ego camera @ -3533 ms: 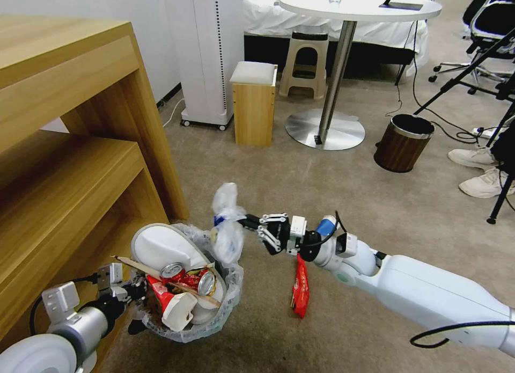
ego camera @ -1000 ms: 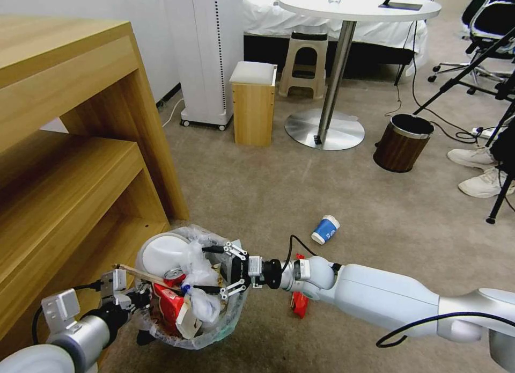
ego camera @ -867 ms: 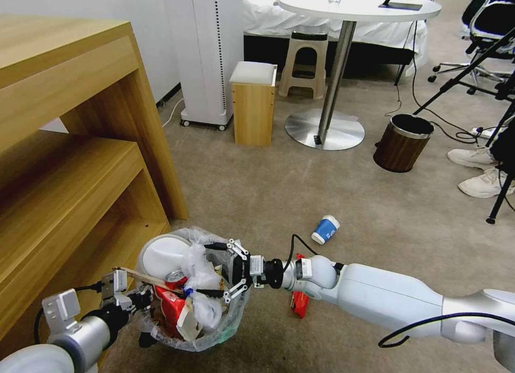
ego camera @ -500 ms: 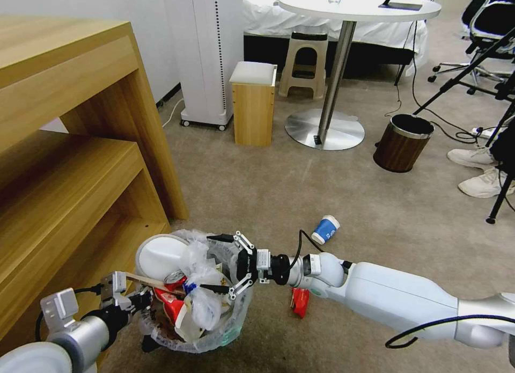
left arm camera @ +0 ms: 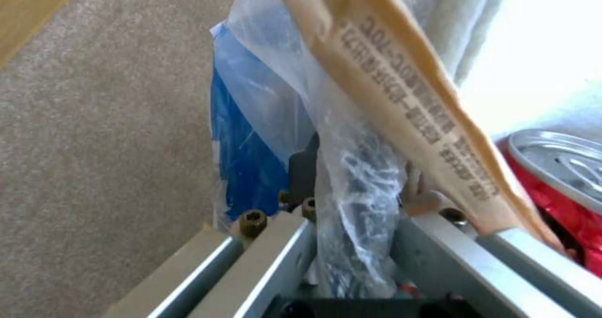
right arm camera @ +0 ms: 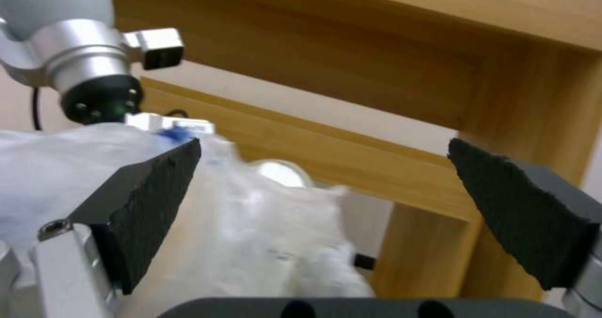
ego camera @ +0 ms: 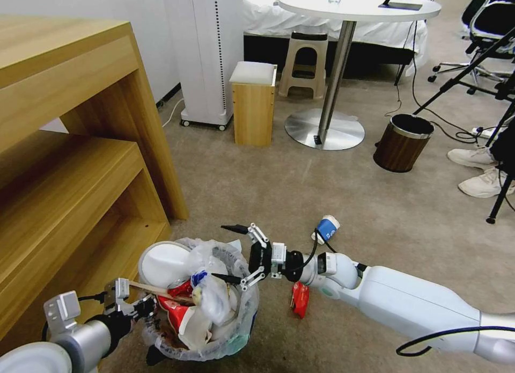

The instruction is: Pick up the trash bin and place the garbage on the floor into it.

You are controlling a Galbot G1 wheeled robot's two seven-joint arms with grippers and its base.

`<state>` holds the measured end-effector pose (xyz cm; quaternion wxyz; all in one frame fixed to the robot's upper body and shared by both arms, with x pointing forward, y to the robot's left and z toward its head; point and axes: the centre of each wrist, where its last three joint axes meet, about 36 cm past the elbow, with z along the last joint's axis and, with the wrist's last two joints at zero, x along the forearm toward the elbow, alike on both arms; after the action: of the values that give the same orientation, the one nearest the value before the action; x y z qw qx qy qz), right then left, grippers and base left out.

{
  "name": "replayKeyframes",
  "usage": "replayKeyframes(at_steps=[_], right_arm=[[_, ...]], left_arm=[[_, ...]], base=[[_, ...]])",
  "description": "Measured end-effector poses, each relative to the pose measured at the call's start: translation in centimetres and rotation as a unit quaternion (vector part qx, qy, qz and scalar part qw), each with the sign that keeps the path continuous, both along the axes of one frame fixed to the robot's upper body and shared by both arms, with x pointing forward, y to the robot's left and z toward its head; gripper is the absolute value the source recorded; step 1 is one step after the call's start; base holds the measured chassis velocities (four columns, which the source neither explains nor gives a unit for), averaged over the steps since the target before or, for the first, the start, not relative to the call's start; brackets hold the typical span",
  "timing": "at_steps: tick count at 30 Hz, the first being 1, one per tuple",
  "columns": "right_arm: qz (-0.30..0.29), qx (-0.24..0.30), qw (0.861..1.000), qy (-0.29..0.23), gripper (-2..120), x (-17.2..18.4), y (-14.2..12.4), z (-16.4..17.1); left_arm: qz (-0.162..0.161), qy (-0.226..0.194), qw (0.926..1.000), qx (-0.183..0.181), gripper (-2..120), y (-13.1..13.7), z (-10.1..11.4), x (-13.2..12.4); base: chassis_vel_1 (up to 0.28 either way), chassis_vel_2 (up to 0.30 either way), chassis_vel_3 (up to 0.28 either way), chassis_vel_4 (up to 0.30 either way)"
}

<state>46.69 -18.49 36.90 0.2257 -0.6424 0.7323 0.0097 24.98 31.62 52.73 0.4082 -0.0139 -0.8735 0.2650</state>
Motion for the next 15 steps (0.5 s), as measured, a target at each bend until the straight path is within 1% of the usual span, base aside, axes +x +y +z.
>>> replayKeyframes(at_steps=[1, 4, 5, 7, 9, 10, 12, 15], right_arm=[[0.000, 0.000, 1.000, 0.000, 100, 0.0, 0.0, 0.0], [-0.023, -0.002, 1.000, -0.007, 100, 0.4, -1.9, 0.2], [-0.023, -0.002, 1.000, -0.007, 100, 0.4, -1.9, 0.2], [-0.039, -0.004, 0.999, -0.012, 100, 0.8, -3.4, 0.2], [-0.043, -0.005, 0.999, -0.013, 100, 0.9, -3.8, 0.1], [-0.054, -0.007, 0.998, -0.016, 100, 1.1, -4.8, 0.3], [-0.066, -0.011, 0.998, -0.020, 100, 1.3, -6.0, 0.5], [-0.069, -0.013, 0.997, -0.023, 100, 1.4, -6.5, 0.7]], left_arm=[[0.000, 0.000, 1.0000, 0.000, 0, 0.0, 0.0, 0.0], [-0.003, 0.018, 0.9998, 0.011, 0, 0.2, 0.4, 0.0], [-0.003, 0.018, 0.9998, 0.011, 0, 0.2, 0.4, 0.0], [-0.003, 0.029, 0.9995, 0.016, 0, 0.2, 0.6, -0.1], [-0.002, 0.031, 0.9994, 0.016, 0, 0.2, 0.6, -0.1], [-0.001, 0.040, 0.9991, 0.018, 0, 0.1, 0.7, -0.2], [-0.001, 0.041, 0.9990, 0.019, 0, 0.1, 0.7, -0.1], [-0.002, 0.039, 0.9991, 0.018, 0, 0.0, 0.9, -0.1]], base=[[0.000, 0.000, 0.000, 0.000], [0.000, 0.000, 0.000, 0.000], [0.000, 0.000, 0.000, 0.000], [0.000, 0.000, 0.000, 0.000], [0.000, 0.000, 0.000, 0.000], [0.000, 0.000, 0.000, 0.000], [0.000, 0.000, 0.000, 0.000], [0.000, 0.000, 0.000, 0.000]])
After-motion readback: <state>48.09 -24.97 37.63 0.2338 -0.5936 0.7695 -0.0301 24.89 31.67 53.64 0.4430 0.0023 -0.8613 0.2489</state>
